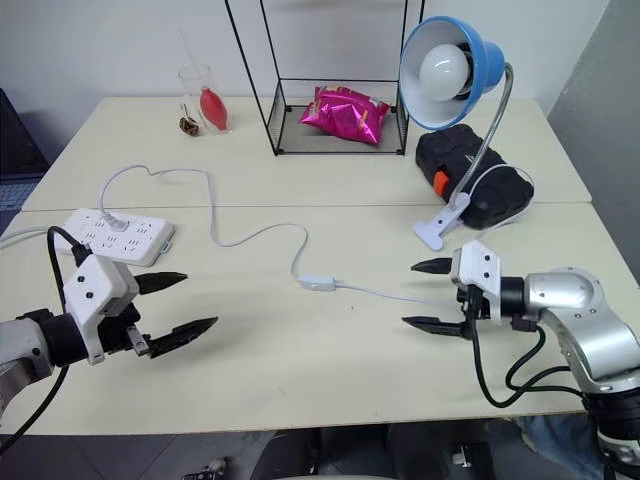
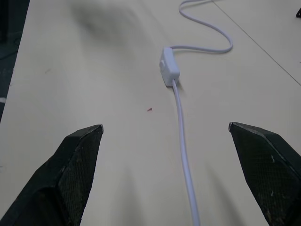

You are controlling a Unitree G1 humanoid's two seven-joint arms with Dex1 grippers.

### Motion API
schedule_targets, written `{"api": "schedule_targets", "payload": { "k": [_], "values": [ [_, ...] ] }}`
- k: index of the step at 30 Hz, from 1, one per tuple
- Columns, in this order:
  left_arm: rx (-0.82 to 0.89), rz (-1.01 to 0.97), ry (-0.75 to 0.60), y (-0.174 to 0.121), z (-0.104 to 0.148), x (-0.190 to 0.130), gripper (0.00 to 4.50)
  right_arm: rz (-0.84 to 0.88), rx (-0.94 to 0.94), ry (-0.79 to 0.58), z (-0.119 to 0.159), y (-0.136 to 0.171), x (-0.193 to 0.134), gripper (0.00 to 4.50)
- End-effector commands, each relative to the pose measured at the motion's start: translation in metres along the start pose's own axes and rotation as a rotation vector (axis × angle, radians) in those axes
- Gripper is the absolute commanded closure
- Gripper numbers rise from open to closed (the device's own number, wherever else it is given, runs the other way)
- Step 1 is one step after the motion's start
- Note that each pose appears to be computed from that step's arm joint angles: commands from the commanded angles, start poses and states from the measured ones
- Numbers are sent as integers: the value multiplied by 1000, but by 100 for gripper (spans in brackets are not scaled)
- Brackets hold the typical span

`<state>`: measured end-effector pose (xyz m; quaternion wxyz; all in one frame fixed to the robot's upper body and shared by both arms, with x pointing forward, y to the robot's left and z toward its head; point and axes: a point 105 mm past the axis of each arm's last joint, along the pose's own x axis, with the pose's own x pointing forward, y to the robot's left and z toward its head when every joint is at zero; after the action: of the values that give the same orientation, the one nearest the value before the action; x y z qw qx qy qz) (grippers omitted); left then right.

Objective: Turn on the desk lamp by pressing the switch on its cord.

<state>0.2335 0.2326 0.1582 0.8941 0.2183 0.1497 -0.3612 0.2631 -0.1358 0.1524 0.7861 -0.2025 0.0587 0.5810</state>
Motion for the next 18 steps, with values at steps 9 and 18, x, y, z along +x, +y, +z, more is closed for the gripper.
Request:
{"api": "schedule_targets", "payload": {
  "k": [9, 18],
  "values": [
    [56, -23, -43, -7, 9, 2, 0, -19, -25, -34, 17, -3, 2, 0],
    [75, -56, -104, -9, 19, -2, 0, -11, -32, -22, 24, -11, 9, 0]
  ]
}}
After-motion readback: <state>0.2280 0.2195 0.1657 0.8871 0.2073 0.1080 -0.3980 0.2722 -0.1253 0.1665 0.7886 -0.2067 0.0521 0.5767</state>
